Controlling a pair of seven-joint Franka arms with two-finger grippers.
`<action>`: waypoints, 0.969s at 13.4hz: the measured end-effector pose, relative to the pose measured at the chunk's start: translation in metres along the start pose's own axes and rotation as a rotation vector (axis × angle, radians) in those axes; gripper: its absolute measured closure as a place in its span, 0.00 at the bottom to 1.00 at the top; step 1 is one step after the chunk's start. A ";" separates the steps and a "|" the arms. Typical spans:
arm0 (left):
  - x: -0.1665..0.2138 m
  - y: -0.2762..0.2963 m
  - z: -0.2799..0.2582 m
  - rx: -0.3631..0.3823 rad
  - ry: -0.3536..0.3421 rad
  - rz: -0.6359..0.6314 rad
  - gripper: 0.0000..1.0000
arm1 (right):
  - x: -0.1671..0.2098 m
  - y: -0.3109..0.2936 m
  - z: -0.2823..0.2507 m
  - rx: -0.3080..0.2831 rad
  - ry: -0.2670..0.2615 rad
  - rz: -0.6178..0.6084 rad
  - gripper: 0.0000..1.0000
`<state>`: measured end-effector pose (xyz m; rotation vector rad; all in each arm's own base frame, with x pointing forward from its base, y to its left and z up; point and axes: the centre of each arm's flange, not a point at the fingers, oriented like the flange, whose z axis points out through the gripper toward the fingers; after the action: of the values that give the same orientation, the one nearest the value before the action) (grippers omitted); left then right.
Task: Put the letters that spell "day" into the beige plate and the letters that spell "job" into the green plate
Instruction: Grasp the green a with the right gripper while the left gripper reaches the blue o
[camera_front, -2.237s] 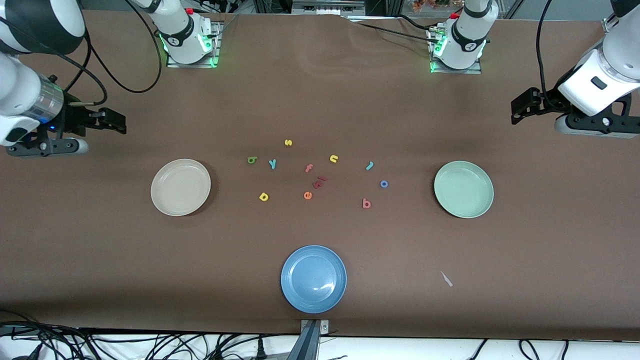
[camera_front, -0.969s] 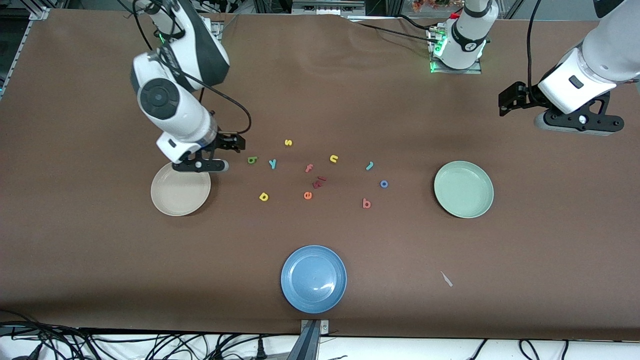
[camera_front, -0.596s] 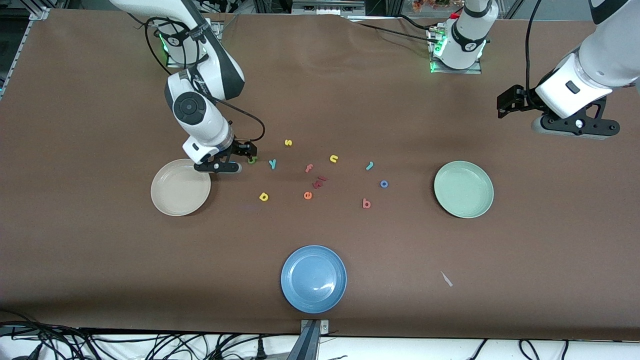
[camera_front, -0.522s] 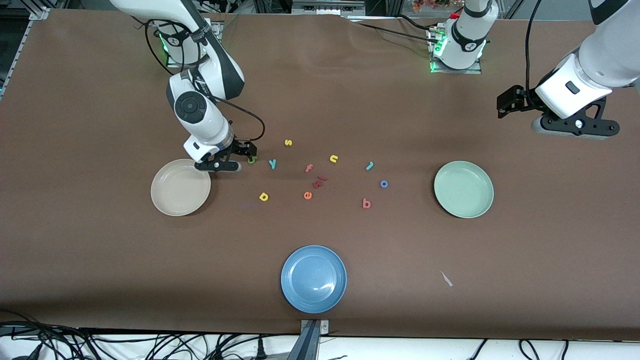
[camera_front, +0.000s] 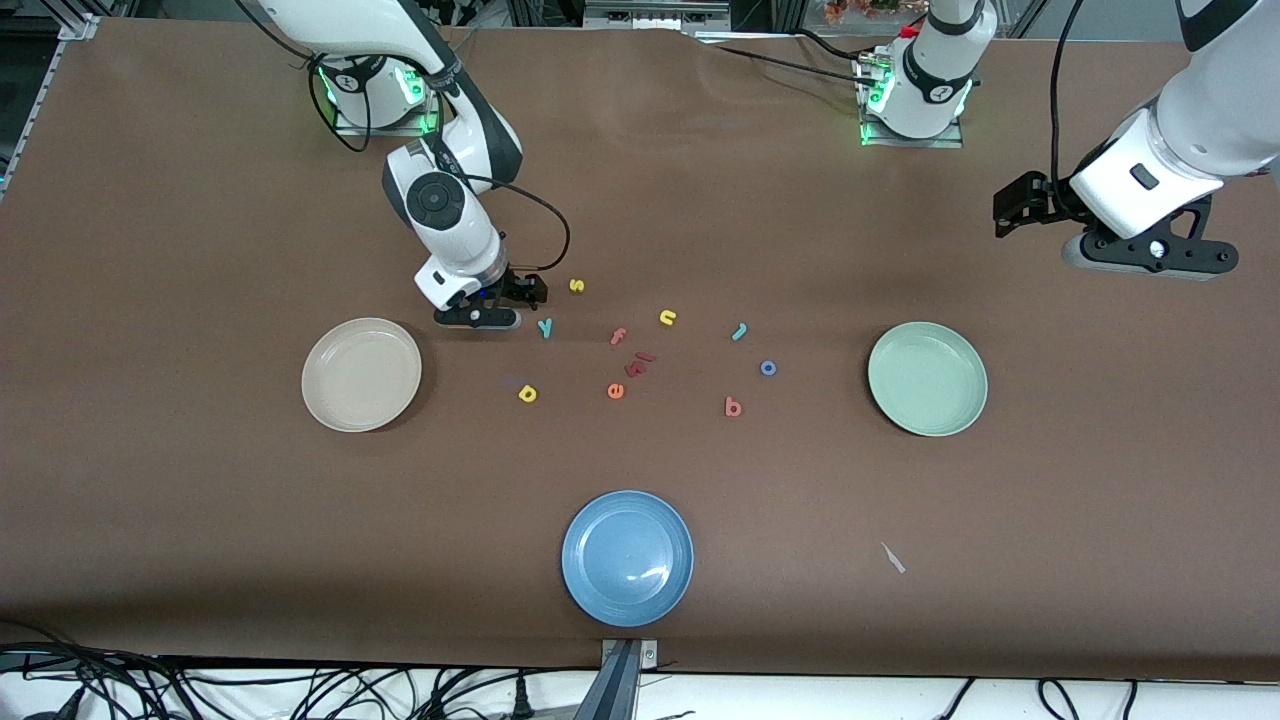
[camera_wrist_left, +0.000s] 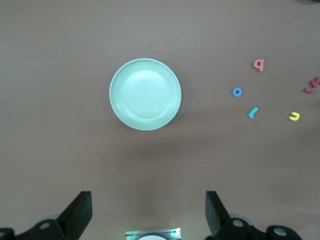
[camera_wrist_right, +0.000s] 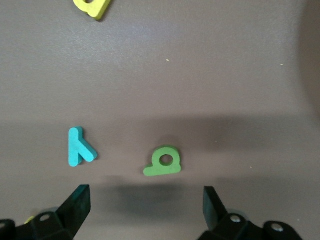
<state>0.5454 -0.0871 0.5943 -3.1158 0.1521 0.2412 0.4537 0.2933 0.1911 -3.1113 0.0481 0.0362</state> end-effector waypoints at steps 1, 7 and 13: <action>0.000 0.000 0.000 0.000 0.000 0.001 0.00 | 0.001 0.001 0.001 -0.002 0.000 0.001 0.00; 0.012 0.026 0.023 0.003 -0.043 0.050 0.00 | 0.007 0.005 0.003 -0.007 0.005 -0.055 0.02; 0.067 0.056 0.109 -0.015 -0.113 0.103 0.00 | 0.009 0.007 0.021 -0.019 -0.017 -0.158 0.12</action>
<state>0.5893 -0.1470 0.4760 -3.1025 0.3101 0.4211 0.4619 0.2868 0.1701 -3.1221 -0.1997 0.0600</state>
